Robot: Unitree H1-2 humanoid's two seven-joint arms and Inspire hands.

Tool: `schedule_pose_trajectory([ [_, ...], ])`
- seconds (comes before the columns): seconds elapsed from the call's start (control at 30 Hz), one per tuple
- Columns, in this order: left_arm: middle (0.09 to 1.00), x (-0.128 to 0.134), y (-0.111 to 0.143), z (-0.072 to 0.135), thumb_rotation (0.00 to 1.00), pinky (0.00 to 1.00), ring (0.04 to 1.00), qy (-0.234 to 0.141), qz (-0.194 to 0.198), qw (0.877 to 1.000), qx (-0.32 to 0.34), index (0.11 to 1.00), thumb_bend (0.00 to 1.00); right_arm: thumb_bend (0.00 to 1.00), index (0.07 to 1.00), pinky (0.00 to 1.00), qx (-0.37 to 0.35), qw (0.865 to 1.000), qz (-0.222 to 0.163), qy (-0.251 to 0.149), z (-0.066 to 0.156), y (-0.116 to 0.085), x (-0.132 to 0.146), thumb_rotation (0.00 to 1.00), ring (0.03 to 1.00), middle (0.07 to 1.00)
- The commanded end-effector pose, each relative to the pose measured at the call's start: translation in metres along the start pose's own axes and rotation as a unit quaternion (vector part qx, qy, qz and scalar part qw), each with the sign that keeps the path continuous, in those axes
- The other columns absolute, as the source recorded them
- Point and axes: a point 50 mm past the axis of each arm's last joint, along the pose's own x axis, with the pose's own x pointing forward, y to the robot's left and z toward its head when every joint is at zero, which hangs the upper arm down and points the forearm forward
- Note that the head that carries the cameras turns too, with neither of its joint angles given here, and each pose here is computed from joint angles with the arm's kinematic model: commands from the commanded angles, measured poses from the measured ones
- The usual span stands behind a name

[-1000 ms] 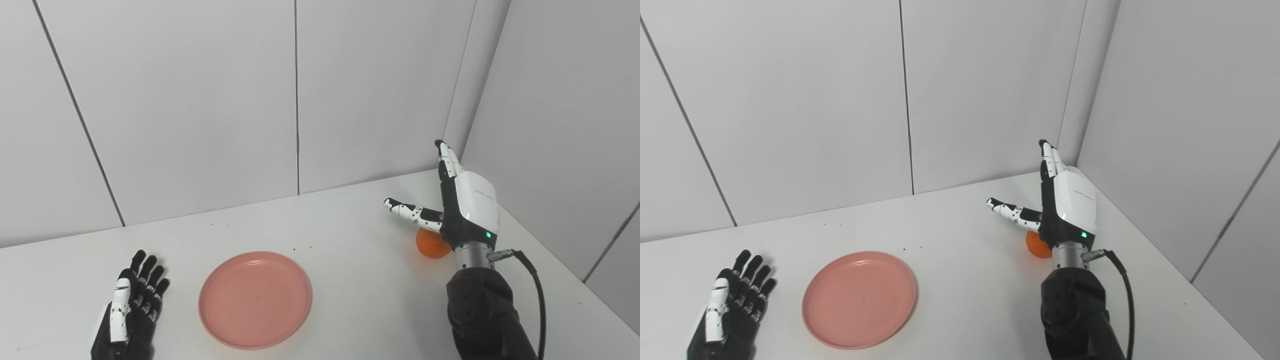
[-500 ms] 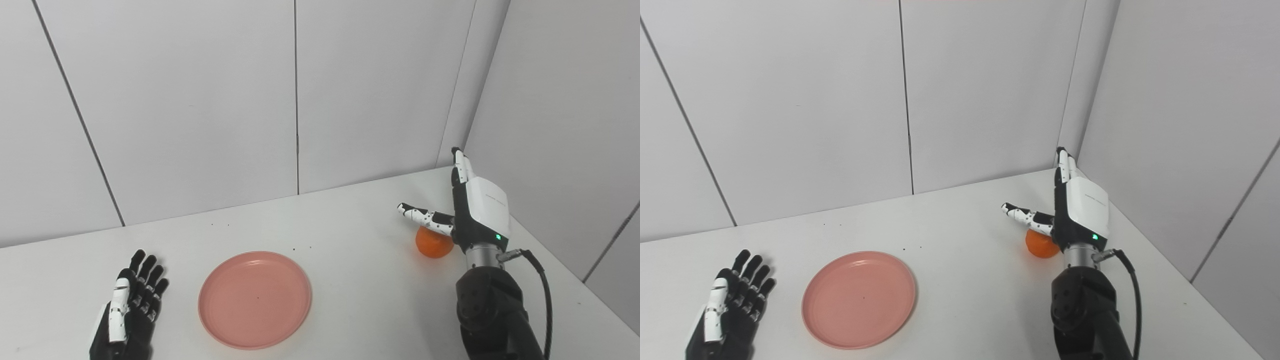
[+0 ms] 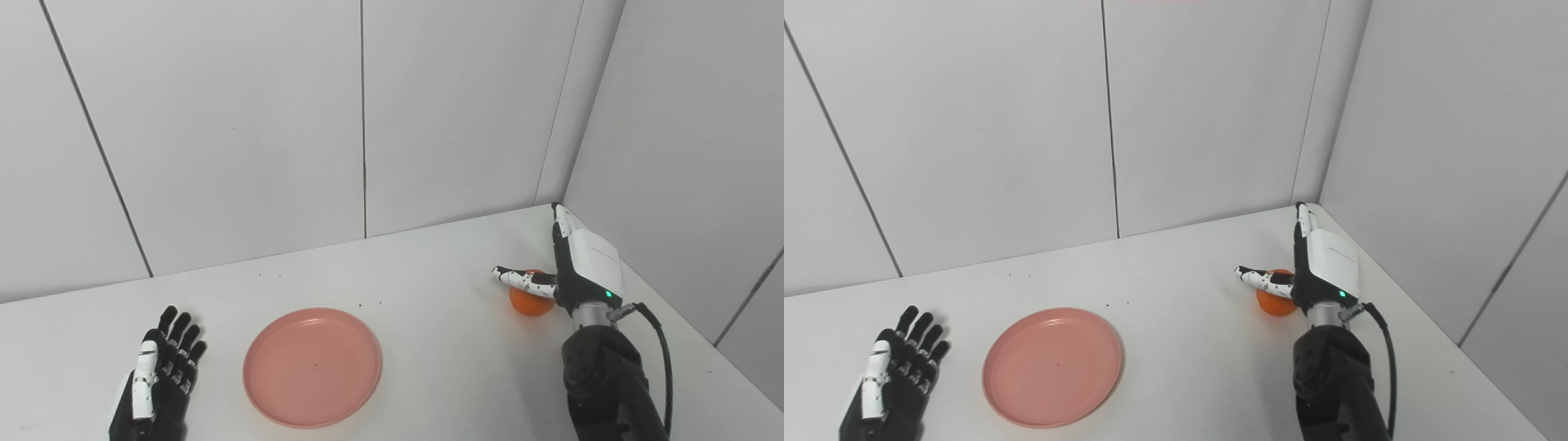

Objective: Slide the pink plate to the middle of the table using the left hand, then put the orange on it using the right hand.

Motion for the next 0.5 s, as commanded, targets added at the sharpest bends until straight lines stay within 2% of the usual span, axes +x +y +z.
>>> schedule_pose_trajectory([
  [0.0, 1.0, -0.0087, 0.0091, -0.0119, 1.0, 1.0, 0.996, 0.043, 0.019, 0.999, 0.0, 1.0, 0.3, 0.99, 0.99, 0.75, 0.007, 1.0, -0.022, -0.011, 0.0086, -0.0146, 0.0115, 0.55, 0.902, 0.95],
  [0.47, 1.0, -0.01, 0.007, -0.0064, 1.0, 1.0, 1.0, 0.043, 0.02, 0.999, -0.002, 1.0, 0.3, 1.0, 0.971, 0.77, 0.003, 1.0, 0.014, -0.006, 0.003, -0.0048, 0.0211, 0.56, 0.903, 0.949],
])
